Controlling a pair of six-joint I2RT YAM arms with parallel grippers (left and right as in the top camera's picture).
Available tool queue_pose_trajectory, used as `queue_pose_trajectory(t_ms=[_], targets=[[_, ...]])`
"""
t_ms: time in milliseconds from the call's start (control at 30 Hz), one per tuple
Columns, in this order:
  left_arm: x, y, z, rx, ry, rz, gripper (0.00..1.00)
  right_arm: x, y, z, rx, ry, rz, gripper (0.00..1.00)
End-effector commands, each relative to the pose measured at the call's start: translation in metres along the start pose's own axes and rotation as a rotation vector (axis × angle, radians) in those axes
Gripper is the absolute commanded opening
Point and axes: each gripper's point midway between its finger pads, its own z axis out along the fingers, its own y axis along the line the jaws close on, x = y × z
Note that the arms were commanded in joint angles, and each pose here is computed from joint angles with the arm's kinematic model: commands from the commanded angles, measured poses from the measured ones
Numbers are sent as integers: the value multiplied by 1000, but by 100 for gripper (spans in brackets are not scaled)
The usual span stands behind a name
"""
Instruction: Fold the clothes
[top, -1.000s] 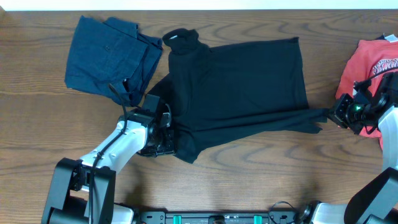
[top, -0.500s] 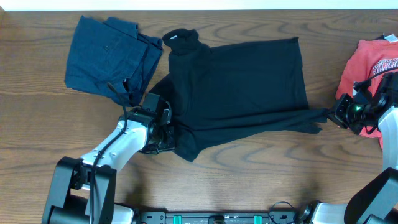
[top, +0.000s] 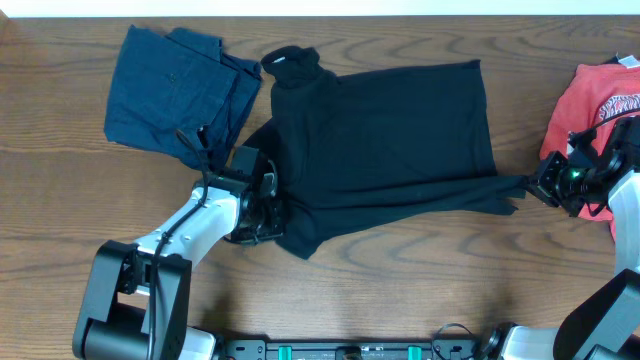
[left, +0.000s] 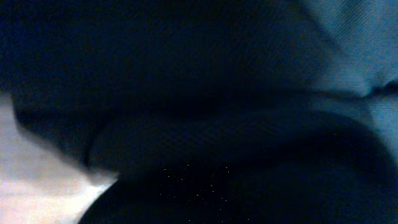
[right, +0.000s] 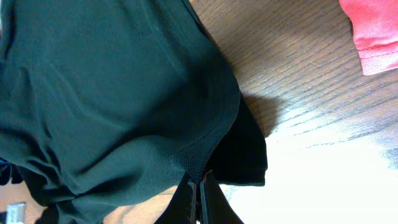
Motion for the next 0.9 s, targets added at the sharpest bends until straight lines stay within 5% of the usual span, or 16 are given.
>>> queue_pose_trajectory(t_ms=[0,433,867], targets=[[15,9,-12,-58,41,-7,6,-1,3,0,-2,0,4,1],[52,1,-119,-61,-132,47,6,0,7,-11,-5,-14,-53,1],[63,-31,-223,99,-501,147,6,-28,42,-138,-40,-372,-103,1]])
